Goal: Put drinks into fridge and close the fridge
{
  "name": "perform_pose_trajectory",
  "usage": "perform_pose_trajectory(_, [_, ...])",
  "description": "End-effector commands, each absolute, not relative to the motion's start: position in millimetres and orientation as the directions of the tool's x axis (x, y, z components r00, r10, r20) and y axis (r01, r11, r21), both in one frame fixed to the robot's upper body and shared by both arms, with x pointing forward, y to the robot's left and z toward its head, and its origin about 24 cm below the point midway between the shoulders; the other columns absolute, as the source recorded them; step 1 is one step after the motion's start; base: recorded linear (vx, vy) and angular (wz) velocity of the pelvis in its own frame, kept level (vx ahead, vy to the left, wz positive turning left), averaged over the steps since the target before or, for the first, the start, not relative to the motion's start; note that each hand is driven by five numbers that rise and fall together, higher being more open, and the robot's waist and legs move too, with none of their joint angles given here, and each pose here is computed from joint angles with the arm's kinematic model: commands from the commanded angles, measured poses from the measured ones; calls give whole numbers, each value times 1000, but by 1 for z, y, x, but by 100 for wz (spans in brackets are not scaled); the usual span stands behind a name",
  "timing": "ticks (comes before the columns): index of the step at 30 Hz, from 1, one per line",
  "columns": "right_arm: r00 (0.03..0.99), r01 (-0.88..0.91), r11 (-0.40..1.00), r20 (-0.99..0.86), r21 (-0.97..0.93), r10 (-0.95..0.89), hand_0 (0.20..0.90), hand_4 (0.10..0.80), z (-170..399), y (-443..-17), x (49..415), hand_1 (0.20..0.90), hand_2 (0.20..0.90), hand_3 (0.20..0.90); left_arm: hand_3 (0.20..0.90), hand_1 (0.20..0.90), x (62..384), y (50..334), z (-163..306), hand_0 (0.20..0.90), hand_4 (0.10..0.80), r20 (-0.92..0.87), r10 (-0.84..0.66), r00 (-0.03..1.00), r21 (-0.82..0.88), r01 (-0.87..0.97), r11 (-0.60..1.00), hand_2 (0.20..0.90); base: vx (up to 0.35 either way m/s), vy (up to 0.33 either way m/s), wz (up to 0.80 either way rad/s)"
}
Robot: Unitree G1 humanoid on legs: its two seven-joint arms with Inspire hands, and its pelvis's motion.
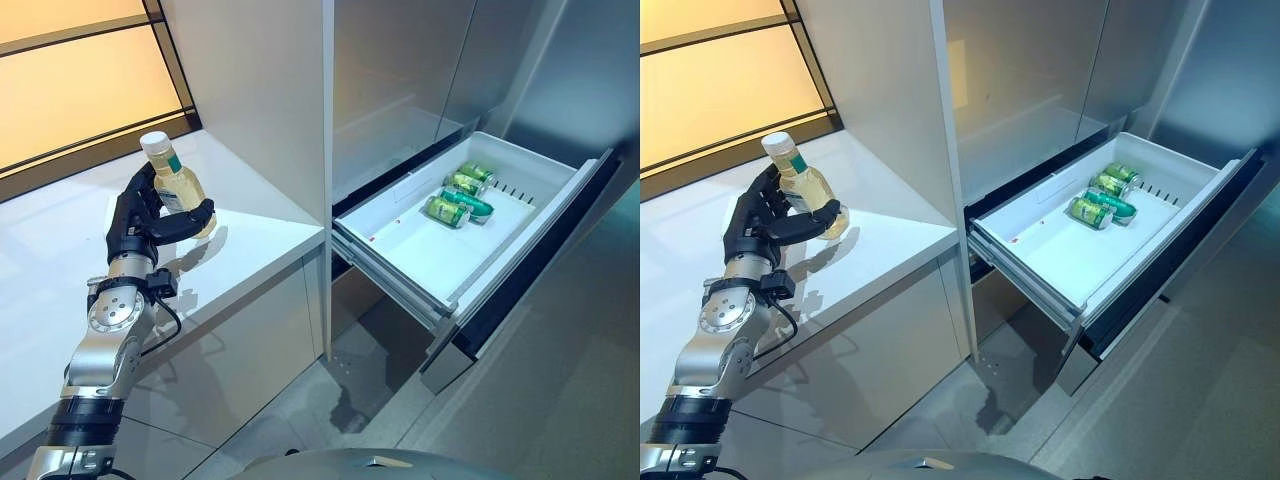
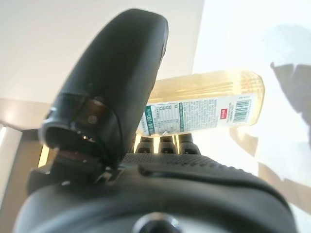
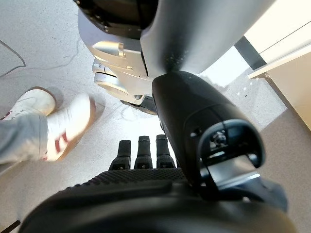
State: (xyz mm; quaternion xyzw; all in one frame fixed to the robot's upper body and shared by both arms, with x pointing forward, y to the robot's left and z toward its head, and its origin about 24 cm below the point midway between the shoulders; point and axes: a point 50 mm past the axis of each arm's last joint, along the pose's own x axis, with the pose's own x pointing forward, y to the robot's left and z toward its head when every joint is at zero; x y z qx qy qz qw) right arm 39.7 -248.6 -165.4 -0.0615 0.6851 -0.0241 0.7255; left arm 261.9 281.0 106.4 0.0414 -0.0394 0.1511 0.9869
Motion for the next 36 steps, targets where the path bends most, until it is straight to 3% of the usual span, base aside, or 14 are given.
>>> perform_pose_trajectory(1, [94,-100,993,-995,-55,-45,900,800,-168,-231,56,900,900,900,900,900,287,273,168,900,800,344,251,905,-12,-263,965,900,25,-2,-4])
perform_pose_trajectory(19, [88,-118,992,-995,-53,-43,900,800,-168,-228,56,900,900,900,900,900,294,267,167,900,800,341,299,891,-152,-262,953,900,3,0,-1])
perform_pose_trajectory(20, [88,-118,992,-995,-53,-43,900,800,-168,-228,56,900,900,900,639,676,295,267,167,676,539,342,303,889,-154,-265,952,676,0,0,0])
perform_pose_trajectory(21, [87,-120,991,-995,-53,-42,900,800,-168,-228,55,900,900,900,302,387,295,268,167,387,202,346,312,885,-163,-271,949,387,5,-5,-3])
perform_pose_trajectory(22, [87,-120,991,-995,-53,-43,900,800,-168,-228,55,900,900,900,200,300,296,268,167,300,100,348,314,883,-165,-272,948,300,8,-4,-5])
perform_pose_trajectory(36, [102,-190,980,-994,-60,-41,900,800,-168,-228,57,900,900,900,200,300,296,269,180,300,100,439,348,829,-207,-283,936,300,1,-5,-2])
